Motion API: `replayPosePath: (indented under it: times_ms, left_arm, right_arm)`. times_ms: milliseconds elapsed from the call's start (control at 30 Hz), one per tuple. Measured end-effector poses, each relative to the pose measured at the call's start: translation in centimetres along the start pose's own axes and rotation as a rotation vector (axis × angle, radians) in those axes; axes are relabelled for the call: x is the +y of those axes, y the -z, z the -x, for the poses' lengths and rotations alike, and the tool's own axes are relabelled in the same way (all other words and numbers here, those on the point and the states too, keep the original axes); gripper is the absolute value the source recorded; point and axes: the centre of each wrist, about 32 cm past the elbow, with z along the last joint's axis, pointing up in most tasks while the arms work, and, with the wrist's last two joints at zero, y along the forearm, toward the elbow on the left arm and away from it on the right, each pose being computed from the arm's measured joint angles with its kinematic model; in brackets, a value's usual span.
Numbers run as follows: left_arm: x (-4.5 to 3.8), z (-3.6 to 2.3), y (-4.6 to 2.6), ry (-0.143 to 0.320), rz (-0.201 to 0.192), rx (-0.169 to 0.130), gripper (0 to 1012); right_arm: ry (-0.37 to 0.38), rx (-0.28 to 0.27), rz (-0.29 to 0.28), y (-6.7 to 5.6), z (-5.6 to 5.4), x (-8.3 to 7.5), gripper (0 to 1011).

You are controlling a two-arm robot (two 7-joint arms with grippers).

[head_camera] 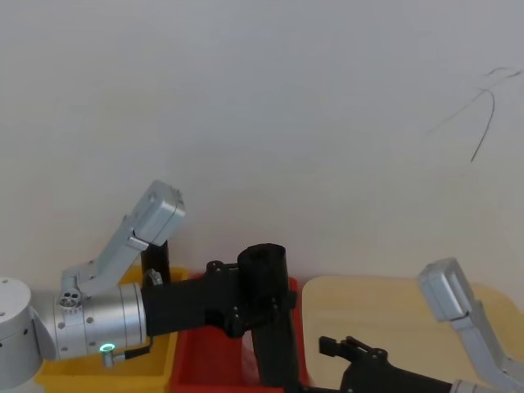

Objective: Pick up the garbage bag with the one hand and transfer it to the other hand.

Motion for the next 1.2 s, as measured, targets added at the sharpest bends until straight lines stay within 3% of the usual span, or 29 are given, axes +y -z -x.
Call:
replayPosePath:
  times_ms: [1200]
  left_arm:
    - [0.0,0.0,0.0,0.0,0.0,0.0,462]
  right_arm:
    - [-0.049,-0.034,0.042,-0.5,-2.5,3.4,1001]
